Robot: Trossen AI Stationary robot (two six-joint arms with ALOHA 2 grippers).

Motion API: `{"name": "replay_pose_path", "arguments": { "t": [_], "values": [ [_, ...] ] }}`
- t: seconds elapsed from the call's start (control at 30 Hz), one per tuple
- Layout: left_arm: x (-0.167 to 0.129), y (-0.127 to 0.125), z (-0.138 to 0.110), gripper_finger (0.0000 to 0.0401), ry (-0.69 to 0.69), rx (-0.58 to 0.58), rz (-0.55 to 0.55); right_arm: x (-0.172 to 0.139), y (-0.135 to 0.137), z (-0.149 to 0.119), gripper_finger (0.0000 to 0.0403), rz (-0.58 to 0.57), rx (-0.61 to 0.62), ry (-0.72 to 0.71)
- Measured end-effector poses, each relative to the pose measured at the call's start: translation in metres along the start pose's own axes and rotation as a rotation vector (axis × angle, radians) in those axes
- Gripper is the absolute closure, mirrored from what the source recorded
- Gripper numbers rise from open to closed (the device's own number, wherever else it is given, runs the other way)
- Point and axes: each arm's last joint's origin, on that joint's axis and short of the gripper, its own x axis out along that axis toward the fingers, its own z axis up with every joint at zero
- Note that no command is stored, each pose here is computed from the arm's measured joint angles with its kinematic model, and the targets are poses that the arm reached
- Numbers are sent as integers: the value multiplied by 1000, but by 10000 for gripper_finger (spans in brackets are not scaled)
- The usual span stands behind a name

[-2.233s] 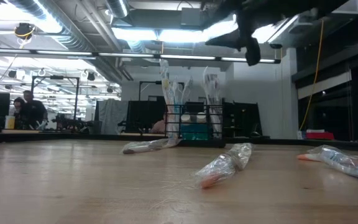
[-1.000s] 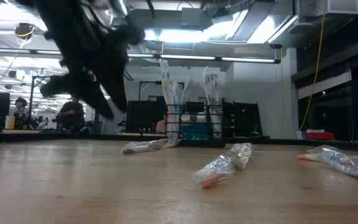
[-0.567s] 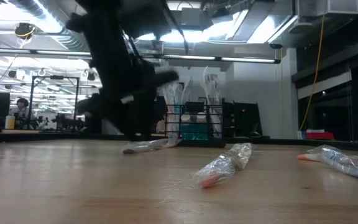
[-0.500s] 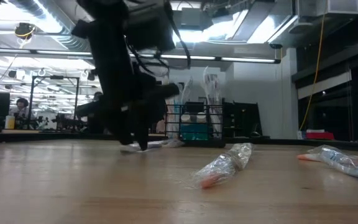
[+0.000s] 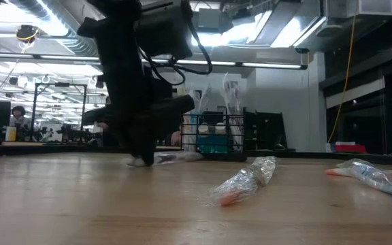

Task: Pick & Place toothbrushing station
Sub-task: Put the violet toothbrush into the right section of the mesh organizer

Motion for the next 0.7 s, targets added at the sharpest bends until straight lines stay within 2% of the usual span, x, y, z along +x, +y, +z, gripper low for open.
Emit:
{"name": "replay_pose_path", "arguments": {
  "t": [0.1, 0.2, 0.3, 0.43, 0.5, 0.57, 0.7],
  "values": [
    [-10, -1, -10, 384, -18, 34, -22, -1, 0, 0, 282, -3, 2, -10],
    [-31, -5, -29, 384, -1, 112, -95, -1, 0, 0, 282, -3, 2, -11],
    [-68, -14, -45, 384, -56, 143, -267, 0, 0, 0, 282, -1, -10, 3],
    [-115, -21, -53, 384, -239, 121, -498, 5, -5, -2, 282, -15, -11, 48],
    [-144, -24, -51, 384, -326, 119, -661, 11, -9, -2, 282, -28, -8, 88],
    [-166, -25, -42, 384, -399, 107, -774, 17, -11, -2, 282, -35, -3, 119],
    [-186, -22, -22, 384, -521, 31, -850, 28, -11, 1, 282, -33, -5, 150]
  ]
}}
